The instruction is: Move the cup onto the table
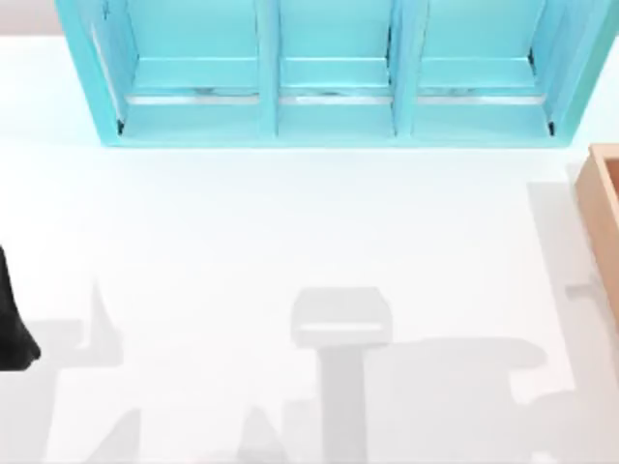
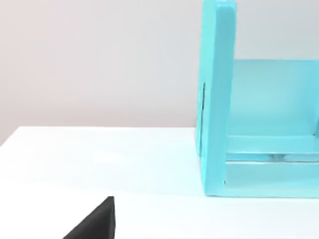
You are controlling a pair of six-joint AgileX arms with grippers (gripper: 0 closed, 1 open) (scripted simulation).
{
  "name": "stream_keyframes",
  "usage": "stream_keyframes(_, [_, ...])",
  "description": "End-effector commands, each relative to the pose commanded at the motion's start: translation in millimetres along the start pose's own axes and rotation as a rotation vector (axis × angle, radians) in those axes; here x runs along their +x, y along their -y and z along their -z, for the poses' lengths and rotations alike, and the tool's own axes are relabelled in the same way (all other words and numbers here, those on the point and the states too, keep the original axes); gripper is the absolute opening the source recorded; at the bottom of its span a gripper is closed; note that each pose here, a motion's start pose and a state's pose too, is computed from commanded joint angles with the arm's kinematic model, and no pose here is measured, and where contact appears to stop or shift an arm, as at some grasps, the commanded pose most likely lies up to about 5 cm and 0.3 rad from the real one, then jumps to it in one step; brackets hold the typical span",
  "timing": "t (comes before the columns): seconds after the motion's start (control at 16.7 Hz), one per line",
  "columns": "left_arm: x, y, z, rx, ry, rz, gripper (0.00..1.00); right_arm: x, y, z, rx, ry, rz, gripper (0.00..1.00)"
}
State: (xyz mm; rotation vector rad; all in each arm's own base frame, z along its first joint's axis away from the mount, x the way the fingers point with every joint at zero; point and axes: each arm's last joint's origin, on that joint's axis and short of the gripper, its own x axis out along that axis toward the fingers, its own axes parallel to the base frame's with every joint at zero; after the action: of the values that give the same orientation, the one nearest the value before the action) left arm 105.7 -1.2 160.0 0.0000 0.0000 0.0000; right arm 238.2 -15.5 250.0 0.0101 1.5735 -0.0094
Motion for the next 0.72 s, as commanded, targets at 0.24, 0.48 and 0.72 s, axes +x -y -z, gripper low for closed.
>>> stream_keyframes(0.24, [0, 0, 0, 0.000, 0.000, 0.000, 1.00, 2, 1, -1, 0.005, -0.006, -0.002, 0.00])
stream_keyframes(0.48, [0, 0, 0, 0.000, 0.000, 0.000, 1.00, -2, -20, -24, 0.006, -0.044, 0.000, 0.00])
stream_keyframes(0.72, [0, 0, 0, 0.000, 0.000, 0.000, 1.00, -14, -79, -72, 0.006, -0.064, 0.014, 0.00])
